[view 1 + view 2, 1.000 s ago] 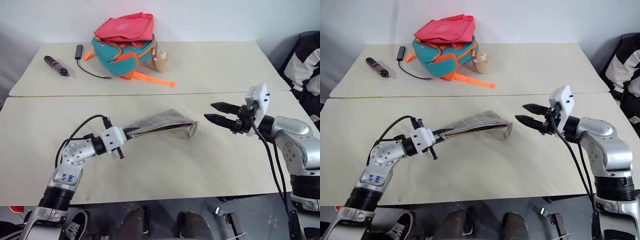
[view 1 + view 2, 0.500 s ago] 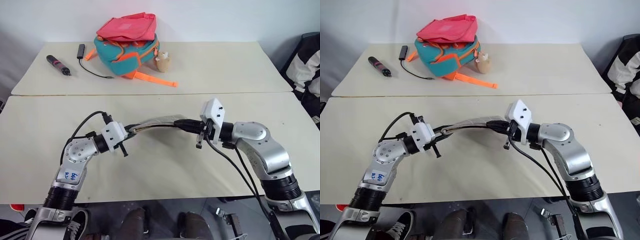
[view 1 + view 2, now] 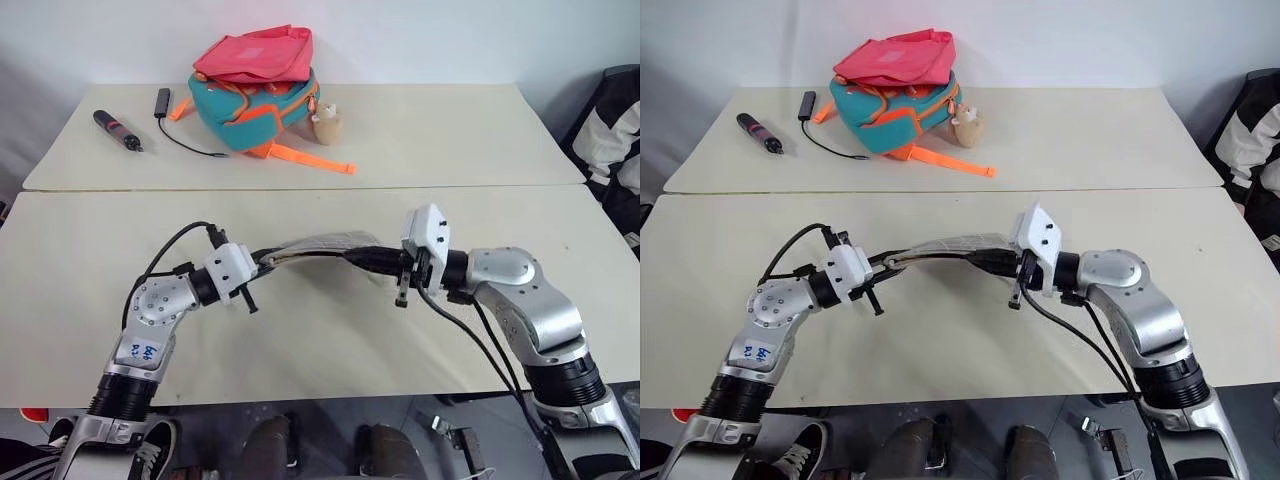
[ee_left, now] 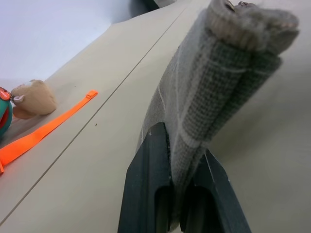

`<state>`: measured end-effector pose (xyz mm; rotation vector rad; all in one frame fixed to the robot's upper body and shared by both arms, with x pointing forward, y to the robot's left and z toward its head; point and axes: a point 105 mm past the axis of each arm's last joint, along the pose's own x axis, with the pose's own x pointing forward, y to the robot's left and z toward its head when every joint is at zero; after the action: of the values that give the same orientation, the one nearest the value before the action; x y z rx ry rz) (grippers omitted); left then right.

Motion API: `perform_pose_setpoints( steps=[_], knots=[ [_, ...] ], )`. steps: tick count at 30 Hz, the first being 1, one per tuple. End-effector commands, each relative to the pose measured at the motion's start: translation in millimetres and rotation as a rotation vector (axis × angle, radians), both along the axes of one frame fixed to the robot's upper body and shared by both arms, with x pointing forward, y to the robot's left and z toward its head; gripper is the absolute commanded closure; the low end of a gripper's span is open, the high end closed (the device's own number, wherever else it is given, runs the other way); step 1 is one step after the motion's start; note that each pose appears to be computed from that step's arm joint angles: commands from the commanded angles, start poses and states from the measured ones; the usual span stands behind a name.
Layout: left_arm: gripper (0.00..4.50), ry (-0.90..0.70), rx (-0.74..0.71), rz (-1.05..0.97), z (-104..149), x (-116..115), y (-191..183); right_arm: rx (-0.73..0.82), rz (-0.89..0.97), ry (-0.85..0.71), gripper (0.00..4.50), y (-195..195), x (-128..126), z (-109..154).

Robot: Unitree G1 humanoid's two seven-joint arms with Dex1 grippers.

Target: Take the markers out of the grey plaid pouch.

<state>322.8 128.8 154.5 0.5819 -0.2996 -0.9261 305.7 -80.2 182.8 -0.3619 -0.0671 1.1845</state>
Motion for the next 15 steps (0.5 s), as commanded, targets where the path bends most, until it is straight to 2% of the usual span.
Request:
perform_pose_setpoints(
  steps=[1,9,15],
  knots=[
    [4.5,-0.042,-0.02,-0.038,12.7,-6.1,-8.9,0.035,-0.039,-0.036,4.49,-5.0,5.2,7.8],
    [4.5,-0.033,-0.021,-0.049,11.6,-8.4,-12.0,-0.009,-0.047,-0.049,4.49,-8.7,6.6,0.7],
    [4.5,-0.028,0.051,-0.076,1.2,-12.7,-14.1,0.033,-0.068,-0.085,4.49,-7.3,12.5,17.1]
  ],
)
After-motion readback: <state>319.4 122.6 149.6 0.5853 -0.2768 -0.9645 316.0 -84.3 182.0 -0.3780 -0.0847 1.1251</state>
